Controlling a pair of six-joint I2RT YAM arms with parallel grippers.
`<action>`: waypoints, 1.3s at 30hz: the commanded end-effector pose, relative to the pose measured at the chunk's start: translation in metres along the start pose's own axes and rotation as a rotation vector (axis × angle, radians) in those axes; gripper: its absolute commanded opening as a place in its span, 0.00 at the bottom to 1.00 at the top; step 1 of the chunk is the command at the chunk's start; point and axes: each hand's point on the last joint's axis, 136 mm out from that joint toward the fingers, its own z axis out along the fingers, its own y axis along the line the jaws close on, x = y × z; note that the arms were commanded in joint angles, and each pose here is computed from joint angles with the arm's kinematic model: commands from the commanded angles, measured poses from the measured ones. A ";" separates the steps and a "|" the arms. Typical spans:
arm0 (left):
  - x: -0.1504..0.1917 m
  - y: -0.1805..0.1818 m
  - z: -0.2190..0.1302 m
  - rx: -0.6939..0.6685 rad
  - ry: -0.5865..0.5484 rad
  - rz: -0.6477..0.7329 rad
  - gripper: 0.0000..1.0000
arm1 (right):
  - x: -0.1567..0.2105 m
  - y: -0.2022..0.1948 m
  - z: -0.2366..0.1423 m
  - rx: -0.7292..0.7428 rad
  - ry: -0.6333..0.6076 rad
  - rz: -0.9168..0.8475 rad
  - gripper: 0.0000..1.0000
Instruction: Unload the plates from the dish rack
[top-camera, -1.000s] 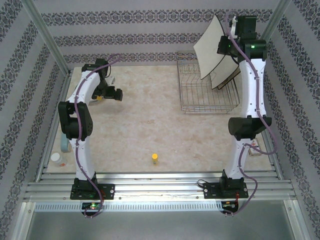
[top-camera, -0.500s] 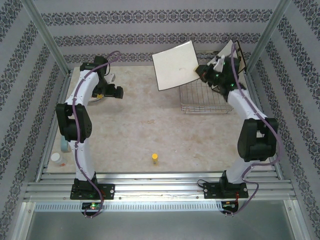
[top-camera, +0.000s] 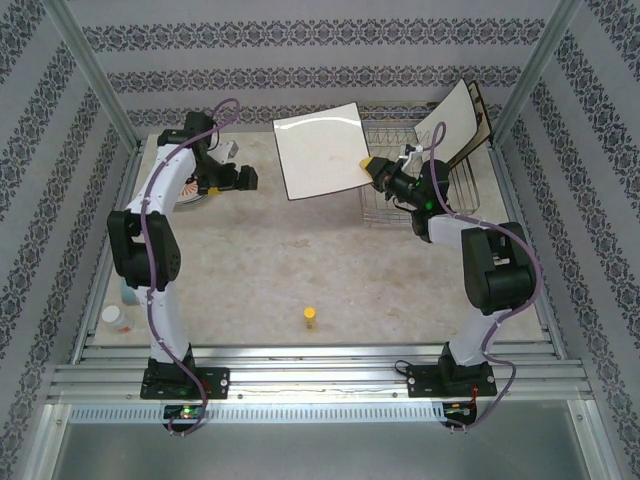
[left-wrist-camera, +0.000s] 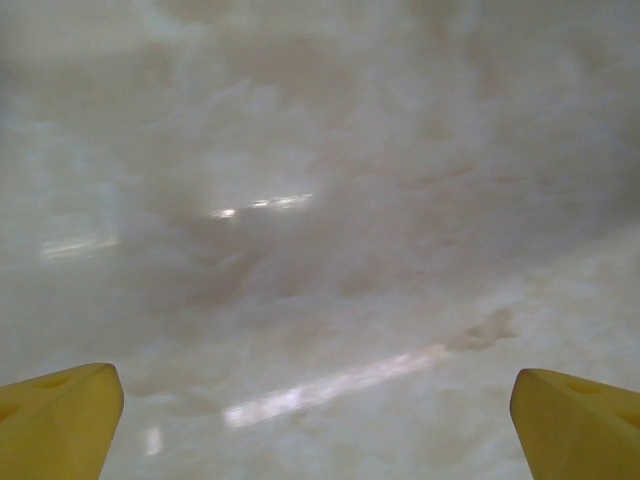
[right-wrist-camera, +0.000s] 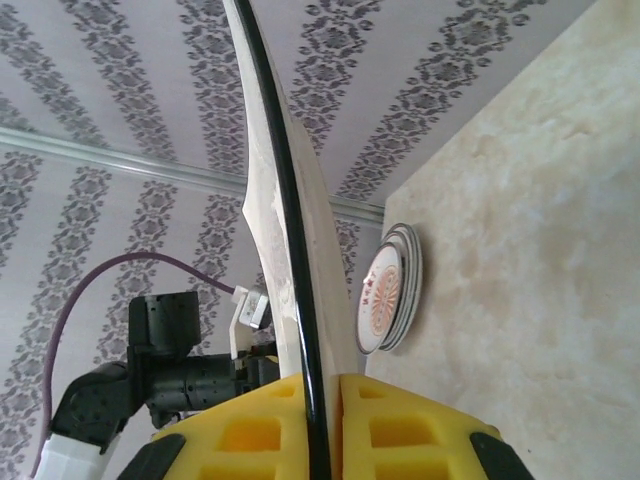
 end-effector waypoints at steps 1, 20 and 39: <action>-0.024 -0.054 -0.025 0.278 -0.177 -0.006 1.00 | -0.007 0.074 -0.003 -0.239 -0.042 -0.182 0.00; -0.052 -0.085 -0.036 0.639 -0.336 -0.093 0.95 | 0.012 0.074 0.025 -0.236 0.042 -0.162 0.00; -0.046 -0.095 -0.012 0.681 -0.289 -0.095 0.69 | 0.015 0.061 0.056 -0.224 0.113 -0.065 0.00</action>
